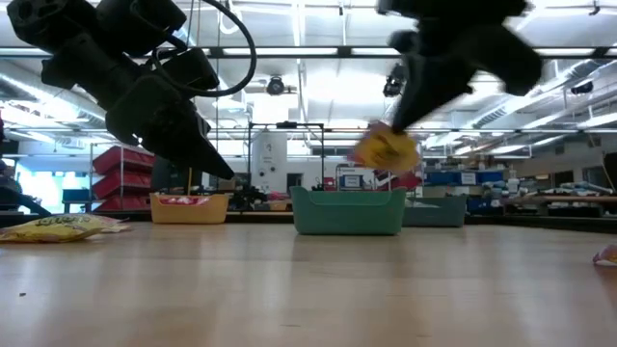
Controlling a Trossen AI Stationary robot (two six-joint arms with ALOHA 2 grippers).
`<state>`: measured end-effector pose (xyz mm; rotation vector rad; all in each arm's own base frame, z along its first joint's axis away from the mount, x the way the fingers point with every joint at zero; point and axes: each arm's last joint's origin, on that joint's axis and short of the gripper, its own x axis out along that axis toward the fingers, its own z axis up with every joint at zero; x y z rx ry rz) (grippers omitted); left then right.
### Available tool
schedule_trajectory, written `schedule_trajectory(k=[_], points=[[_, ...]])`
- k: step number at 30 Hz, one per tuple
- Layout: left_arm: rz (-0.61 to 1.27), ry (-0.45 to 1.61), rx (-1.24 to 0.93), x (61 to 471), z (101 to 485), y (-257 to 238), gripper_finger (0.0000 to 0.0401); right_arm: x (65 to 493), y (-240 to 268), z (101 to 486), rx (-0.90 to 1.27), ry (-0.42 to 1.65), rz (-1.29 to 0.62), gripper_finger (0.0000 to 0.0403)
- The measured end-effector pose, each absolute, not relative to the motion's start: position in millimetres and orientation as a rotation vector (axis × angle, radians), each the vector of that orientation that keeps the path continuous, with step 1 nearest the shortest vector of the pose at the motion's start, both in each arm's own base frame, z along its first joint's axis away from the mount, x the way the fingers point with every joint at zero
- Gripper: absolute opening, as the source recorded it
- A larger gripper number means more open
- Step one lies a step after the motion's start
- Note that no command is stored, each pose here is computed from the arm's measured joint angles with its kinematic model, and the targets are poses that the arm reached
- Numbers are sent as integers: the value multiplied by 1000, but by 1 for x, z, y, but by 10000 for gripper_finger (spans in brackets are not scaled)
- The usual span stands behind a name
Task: Sort candy
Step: Put the yellow candy into the green bin
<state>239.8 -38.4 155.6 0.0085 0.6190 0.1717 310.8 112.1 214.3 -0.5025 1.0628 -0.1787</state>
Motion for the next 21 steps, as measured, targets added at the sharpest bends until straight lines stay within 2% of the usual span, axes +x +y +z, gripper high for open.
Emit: schedule_trajectory(k=[3,9,14,21], points=[[172,615,7,240,156,-38,5,324,98,228,-506,1025,-218,0],[173,617,5,240,156,-38,5,340,44,229,-319,1055,-272,0],[173,619,5,240,156,-38,5,348,15,216,-231,1115,-266,0],[174,623,5,240,155,-38,5,357,0,185,-175,1218,-275,1]])
